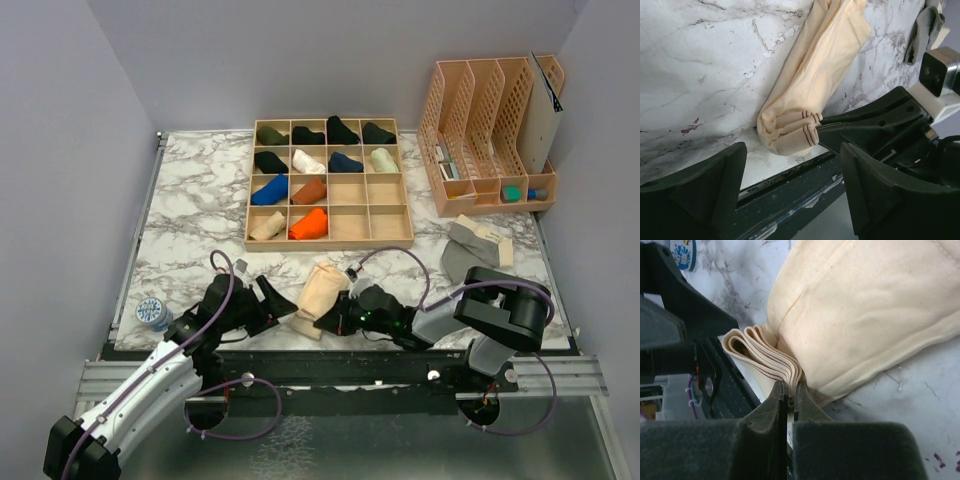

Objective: Roll the underwear
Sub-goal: Roll the underwear to the center of the board.

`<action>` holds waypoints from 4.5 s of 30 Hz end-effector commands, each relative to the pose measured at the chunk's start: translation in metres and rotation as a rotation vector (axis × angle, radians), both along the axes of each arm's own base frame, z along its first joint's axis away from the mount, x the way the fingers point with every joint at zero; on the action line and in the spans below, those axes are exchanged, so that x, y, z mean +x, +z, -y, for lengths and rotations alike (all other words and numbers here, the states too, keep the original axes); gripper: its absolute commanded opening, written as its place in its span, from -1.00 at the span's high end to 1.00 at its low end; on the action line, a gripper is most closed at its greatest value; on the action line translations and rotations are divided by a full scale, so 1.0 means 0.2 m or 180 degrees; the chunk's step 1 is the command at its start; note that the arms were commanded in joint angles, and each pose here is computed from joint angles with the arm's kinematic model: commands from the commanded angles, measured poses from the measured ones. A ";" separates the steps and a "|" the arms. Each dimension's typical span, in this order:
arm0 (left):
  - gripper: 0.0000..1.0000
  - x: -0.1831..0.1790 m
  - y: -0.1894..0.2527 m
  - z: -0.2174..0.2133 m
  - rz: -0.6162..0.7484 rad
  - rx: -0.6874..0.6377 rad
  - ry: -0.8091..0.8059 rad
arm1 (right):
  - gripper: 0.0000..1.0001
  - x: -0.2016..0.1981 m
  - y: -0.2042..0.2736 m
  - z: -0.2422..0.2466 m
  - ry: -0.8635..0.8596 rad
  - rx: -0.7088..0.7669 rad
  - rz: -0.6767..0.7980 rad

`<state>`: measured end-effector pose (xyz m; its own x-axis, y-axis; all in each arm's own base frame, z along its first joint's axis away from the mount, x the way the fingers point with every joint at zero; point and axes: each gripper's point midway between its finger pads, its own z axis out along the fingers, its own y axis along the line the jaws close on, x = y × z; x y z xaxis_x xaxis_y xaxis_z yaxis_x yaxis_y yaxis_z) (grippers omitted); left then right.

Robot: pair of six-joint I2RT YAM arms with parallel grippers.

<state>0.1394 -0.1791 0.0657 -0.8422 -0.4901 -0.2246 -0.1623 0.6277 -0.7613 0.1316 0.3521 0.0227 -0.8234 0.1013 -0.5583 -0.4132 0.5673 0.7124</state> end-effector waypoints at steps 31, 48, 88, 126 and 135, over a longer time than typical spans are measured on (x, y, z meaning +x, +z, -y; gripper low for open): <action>0.14 -0.01 -0.22 0.06 0.0089 0.0151 -0.0468 | 0.91 -0.03 -0.49 0.33 -0.0203 -0.1265 -0.0893; -0.23 -0.01 -0.34 -0.08 -0.0125 0.0720 -0.0259 | 0.88 -0.04 -0.50 0.33 -0.0186 -0.1274 -0.0900; -0.46 0.11 -0.05 0.05 0.0687 0.0851 -0.0564 | 0.99 0.00 -0.47 0.61 0.0150 -0.2159 -0.0763; 0.37 0.09 -0.30 0.12 0.0433 0.0798 -0.0901 | 0.62 0.03 -0.33 0.47 0.0365 -0.1566 -0.0438; 0.67 0.10 -0.30 0.12 0.0358 0.0879 -0.0944 | 0.07 0.07 -0.09 0.39 0.0515 -0.1160 0.0109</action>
<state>0.1663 -0.2210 0.0279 -0.8776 -0.1752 -0.4462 0.1786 0.7443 -0.6435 0.1580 0.3051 0.0264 -0.7985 -0.1344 -0.5868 -0.5191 0.6473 0.5581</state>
